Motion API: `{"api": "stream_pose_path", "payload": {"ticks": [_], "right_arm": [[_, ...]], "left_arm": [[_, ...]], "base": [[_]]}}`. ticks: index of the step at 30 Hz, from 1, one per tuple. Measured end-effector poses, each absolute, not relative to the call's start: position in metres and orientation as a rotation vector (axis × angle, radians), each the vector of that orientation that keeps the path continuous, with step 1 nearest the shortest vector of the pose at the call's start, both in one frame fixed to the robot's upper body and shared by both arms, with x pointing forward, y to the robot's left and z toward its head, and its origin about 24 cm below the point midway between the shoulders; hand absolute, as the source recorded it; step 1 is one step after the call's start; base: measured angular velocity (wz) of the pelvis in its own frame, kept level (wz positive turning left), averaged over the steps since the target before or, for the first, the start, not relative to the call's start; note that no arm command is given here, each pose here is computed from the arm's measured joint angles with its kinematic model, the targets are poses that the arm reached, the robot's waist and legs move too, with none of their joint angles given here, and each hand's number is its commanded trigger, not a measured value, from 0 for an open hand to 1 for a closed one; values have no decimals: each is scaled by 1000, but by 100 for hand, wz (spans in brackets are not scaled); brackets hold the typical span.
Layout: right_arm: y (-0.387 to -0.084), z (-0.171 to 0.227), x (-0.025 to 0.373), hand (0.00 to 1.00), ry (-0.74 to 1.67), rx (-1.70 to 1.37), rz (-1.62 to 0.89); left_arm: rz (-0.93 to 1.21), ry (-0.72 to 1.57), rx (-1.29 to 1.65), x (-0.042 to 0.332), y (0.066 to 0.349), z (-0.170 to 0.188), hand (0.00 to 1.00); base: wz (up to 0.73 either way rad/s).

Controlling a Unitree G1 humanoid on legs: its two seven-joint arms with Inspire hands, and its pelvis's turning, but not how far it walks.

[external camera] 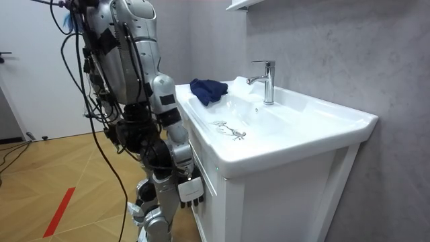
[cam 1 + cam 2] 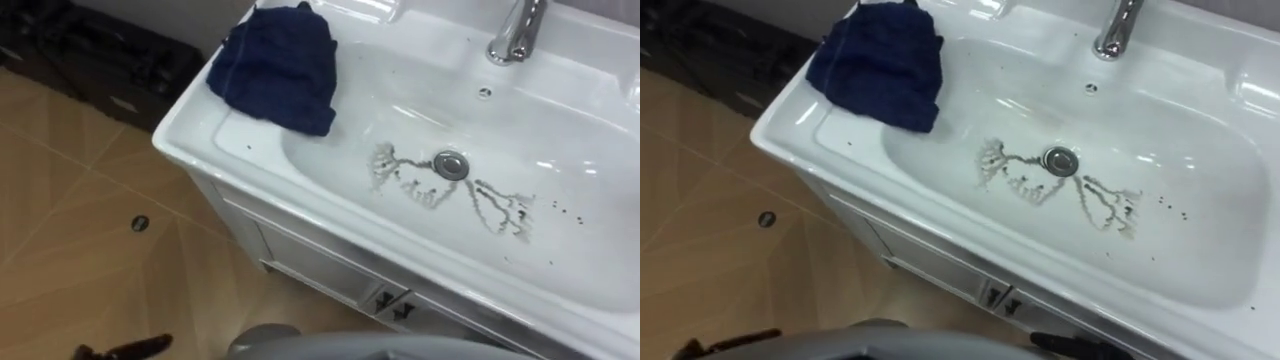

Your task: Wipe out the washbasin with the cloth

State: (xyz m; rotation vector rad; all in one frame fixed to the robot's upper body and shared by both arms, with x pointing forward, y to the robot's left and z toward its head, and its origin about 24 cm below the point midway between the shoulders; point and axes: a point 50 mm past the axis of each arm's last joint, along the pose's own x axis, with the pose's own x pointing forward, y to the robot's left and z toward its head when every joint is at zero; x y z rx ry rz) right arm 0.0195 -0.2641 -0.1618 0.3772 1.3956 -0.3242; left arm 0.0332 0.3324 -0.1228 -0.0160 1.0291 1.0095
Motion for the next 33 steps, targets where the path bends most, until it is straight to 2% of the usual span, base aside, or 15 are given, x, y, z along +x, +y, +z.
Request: {"api": "stream_pose_path", "payload": {"ticks": [6,15,21,25,33], "right_arm": [[-269,-160,15,0,1386,363,-349],[-271,-160,15,0,1372,339,-351],[-272,-160,15,0,1372,316,-340],[-273,-159,18,0,1345,296,-325],[-274,-158,25,0,1302,286,-312]], "left_arm": [[1210,712,81,64,368,-76,0],[1277,239,229,125,376,8,0],[1186,-44,380,154,362,64,0],[1097,-170,504,174,343,86,0],[920,-361,567,198,310,121,0]], "base": [[3],[0],[-3],[-5],[-6]]}}
